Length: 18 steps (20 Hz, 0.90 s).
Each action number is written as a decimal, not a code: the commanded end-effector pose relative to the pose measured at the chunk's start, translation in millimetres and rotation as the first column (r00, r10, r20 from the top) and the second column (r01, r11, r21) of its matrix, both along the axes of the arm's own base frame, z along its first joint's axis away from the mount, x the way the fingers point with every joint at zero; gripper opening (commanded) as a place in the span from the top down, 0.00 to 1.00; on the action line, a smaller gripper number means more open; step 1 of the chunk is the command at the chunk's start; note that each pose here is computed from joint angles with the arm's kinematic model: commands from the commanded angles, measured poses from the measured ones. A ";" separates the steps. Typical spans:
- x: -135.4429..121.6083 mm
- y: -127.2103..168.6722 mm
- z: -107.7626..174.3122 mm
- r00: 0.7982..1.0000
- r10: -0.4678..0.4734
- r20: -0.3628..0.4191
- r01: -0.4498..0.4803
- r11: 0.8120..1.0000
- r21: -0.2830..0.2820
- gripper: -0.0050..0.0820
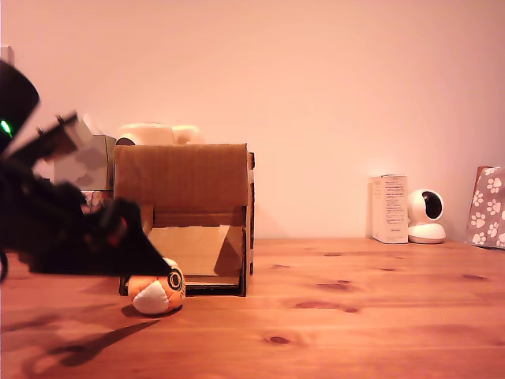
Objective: Drop the footbag into the cardboard dice tower
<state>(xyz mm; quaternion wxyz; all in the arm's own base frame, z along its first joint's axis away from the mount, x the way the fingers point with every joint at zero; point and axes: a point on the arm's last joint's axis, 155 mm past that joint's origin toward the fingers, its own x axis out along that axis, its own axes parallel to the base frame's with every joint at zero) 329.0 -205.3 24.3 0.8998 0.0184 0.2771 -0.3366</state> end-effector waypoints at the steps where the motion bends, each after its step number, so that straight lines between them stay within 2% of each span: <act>1: 3.9 -3.2 -6.5 1.000 -0.007 -0.006 0.007 1.000 0.007 0.07; 4: 11.1 -6.6 -11.7 1.000 -0.007 -0.016 0.007 1.000 0.011 0.10; 5: 13.1 -7.5 -10.3 1.000 -0.008 -0.015 0.008 1.000 0.010 0.20; 8: 16.2 -10.4 -5.9 1.000 -0.014 -0.007 0.014 1.000 0.002 0.71; 9: 16.6 -10.7 -5.5 1.000 -0.014 -0.006 0.014 1.000 0.001 0.78; 14: 2.8 -14.7 1.9 0.997 -0.059 -0.050 0.058 0.998 -0.014 0.78; 18: -10.1 -13.6 28.0 0.995 -0.080 -0.056 0.079 0.997 -0.027 0.78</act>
